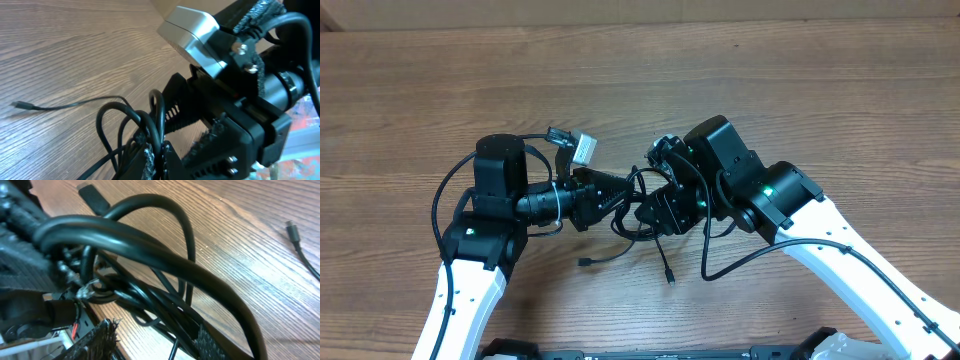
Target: Untangle cables
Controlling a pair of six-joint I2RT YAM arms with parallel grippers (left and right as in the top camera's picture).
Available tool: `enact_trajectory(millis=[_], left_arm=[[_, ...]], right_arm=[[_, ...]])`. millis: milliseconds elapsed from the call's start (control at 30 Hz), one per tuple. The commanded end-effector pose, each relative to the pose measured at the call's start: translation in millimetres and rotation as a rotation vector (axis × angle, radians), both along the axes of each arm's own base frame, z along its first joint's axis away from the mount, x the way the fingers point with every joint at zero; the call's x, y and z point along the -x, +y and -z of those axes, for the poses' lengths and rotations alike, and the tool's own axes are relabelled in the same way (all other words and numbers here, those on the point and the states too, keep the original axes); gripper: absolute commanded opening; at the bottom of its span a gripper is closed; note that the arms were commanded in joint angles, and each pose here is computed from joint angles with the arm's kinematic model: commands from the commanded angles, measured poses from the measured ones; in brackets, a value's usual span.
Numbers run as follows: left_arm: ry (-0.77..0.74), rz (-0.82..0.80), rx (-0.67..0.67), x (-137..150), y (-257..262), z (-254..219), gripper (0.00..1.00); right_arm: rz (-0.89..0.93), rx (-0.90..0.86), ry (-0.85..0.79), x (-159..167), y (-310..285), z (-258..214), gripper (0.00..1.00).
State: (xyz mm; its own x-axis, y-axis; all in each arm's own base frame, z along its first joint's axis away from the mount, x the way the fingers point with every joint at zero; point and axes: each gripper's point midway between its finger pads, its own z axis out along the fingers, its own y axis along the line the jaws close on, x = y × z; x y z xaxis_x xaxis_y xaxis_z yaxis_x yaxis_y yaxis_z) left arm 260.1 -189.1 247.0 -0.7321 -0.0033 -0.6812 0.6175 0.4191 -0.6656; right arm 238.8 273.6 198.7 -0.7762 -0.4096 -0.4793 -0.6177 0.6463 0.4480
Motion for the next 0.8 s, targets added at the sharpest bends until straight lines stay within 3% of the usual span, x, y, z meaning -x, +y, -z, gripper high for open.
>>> enact_trajectory(millis=[0,300,633,767], left_arm=[[-0.039,0.052,0.03,8.1,-4.0,-10.6,0.04],[-0.037,0.068,0.04,10.6,-5.1,-12.2,0.04],[-0.037,0.07,0.042,11.0,-5.2,-12.5,0.04],[-0.042,0.07,0.043,10.5,-5.1,-13.2,0.04]], right_arm=[[0.045,0.065,-0.059,-12.0,-9.2,1.4,0.52],[0.068,0.102,-0.099,-20.1,-14.9,3.1,0.51],[-0.059,0.11,-0.162,-14.9,-12.3,2.8,0.45],[-0.229,0.026,-0.168,4.8,1.4,-3.9,0.41]])
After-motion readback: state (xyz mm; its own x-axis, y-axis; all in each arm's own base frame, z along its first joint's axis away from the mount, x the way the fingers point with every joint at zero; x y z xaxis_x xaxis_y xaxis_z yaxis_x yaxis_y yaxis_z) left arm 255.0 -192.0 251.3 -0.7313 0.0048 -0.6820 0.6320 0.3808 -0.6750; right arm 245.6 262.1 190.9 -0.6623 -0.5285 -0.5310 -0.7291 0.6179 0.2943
